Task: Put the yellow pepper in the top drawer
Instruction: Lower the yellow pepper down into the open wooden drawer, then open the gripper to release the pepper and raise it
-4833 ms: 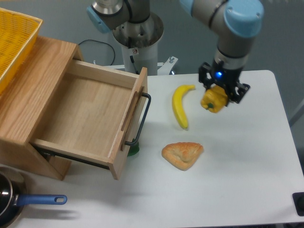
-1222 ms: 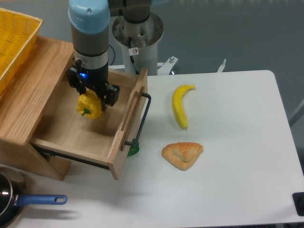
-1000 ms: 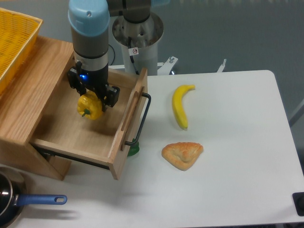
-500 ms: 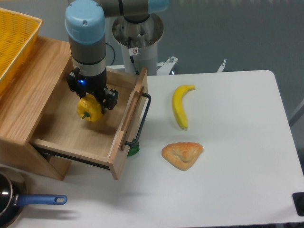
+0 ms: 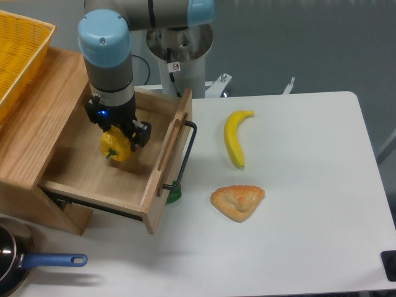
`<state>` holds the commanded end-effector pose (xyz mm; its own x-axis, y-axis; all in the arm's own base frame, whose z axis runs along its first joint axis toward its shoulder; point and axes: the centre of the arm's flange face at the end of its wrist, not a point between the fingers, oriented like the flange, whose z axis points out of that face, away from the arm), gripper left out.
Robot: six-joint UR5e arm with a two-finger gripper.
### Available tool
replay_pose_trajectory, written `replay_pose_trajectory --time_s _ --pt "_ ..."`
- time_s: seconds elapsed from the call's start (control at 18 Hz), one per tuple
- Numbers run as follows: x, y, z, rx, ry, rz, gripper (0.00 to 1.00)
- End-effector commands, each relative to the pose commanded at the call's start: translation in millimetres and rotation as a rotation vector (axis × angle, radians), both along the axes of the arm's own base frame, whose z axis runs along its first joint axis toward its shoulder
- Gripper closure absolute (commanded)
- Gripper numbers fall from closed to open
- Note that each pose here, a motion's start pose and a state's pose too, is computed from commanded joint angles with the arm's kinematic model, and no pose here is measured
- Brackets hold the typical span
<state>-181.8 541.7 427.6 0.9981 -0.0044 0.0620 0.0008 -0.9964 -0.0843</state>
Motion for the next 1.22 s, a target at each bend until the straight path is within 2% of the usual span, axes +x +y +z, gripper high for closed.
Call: replay_pose_trajectory --time_s 0.17,0.44,0.67,1.22 --pt "0.0 0.0 0.0 0.000 0.000 -0.002 0.30" --pt "0.2 0.2 -1.1 -0.006 0.004 -0.003 0.19" --pt "3.6 1.1 -2.1 -0.021 0.025 -0.013 0.07" --pt "1.0 -3.7 14.6 0.005 0.039 -0.012 0.03"
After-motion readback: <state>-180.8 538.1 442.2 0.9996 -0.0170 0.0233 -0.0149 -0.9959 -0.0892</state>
